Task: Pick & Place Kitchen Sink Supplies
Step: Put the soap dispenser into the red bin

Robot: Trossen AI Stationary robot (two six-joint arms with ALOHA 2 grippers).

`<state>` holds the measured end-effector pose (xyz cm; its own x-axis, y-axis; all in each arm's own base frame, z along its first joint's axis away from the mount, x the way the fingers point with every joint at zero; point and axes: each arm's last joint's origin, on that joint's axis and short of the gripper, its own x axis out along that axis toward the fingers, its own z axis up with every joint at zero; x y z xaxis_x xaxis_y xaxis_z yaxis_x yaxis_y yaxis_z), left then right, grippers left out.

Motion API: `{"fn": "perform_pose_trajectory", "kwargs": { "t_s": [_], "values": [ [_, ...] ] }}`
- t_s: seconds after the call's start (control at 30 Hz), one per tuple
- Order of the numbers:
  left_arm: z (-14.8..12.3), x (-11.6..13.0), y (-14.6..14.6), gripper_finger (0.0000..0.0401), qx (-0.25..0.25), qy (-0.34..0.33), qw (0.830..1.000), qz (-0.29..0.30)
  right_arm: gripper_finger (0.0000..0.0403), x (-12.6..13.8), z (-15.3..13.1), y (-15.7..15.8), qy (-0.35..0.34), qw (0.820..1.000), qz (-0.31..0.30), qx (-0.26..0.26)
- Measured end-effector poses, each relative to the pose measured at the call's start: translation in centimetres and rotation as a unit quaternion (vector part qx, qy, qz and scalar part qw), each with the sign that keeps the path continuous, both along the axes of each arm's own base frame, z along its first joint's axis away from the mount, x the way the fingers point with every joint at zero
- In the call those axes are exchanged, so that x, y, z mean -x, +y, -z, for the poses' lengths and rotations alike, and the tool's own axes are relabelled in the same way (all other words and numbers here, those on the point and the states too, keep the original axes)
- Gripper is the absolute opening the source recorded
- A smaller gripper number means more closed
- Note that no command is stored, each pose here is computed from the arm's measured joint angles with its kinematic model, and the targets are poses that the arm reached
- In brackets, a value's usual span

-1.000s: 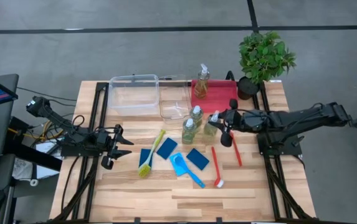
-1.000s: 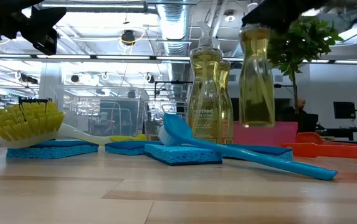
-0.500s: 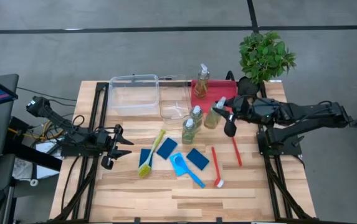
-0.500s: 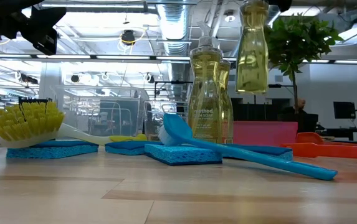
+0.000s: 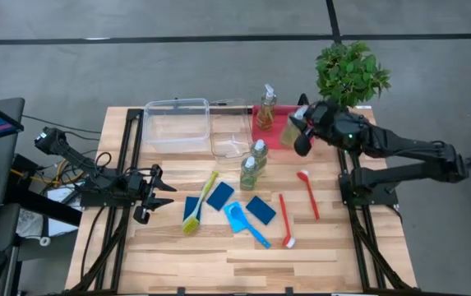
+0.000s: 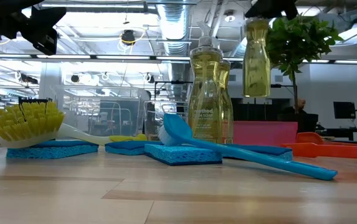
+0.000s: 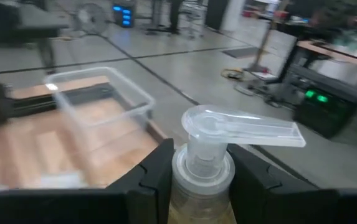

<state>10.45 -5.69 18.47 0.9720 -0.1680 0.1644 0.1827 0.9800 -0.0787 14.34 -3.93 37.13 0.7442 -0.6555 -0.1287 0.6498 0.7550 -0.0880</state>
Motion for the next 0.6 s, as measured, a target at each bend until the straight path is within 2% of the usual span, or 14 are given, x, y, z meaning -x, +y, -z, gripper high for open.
{"fn": "perform_pose_trajectory", "kwargs": {
  "t_s": [0.6],
  "values": [
    [0.0,0.0,0.0,0.0158,0.000,0.000,1.000,0.000,0.0110,-3.4,2.3,-5.8,0.025,0.990,0.133,-0.044]
  ]
}}
